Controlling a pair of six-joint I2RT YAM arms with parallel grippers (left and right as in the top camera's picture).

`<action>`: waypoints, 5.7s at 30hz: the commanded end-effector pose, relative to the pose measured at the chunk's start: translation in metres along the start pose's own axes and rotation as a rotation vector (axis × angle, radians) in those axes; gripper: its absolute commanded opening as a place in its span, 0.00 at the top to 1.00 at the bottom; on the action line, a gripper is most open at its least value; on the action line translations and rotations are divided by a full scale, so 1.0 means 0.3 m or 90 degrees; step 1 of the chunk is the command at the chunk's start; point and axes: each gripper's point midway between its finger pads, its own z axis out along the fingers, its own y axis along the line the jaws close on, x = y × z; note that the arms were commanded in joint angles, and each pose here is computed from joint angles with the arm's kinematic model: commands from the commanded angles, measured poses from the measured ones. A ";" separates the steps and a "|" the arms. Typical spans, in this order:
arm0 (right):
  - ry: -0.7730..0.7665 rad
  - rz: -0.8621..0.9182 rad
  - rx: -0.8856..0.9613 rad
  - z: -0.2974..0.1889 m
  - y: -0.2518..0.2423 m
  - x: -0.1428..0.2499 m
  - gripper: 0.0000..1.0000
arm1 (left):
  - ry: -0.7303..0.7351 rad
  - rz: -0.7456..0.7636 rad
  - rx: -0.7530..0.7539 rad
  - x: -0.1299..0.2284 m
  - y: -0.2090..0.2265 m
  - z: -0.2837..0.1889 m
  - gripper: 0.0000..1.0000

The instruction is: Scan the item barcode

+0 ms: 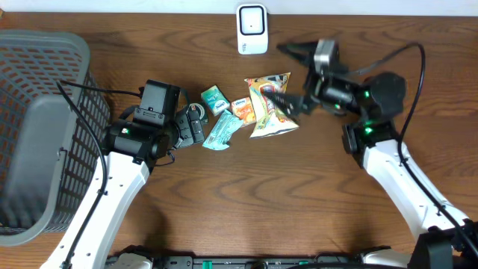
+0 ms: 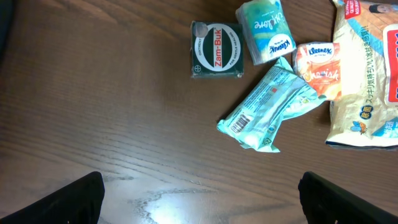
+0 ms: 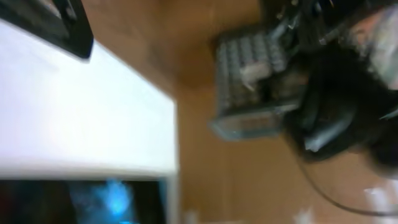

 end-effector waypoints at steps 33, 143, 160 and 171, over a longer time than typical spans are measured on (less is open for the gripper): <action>0.608 0.323 0.424 -0.031 -0.396 0.586 0.99 | -0.008 -0.002 0.003 -0.013 -0.004 -0.012 0.02; 0.797 0.271 0.677 -0.138 -0.322 0.897 0.29 | -0.008 -0.002 0.003 -0.013 -0.004 -0.012 0.02; 0.795 0.164 0.806 -0.270 -0.362 1.045 0.35 | -0.008 -0.002 0.003 -0.013 -0.004 -0.012 0.02; 0.811 0.119 0.807 -0.283 -0.391 1.008 0.41 | -0.008 -0.002 0.003 -0.013 -0.004 -0.012 0.02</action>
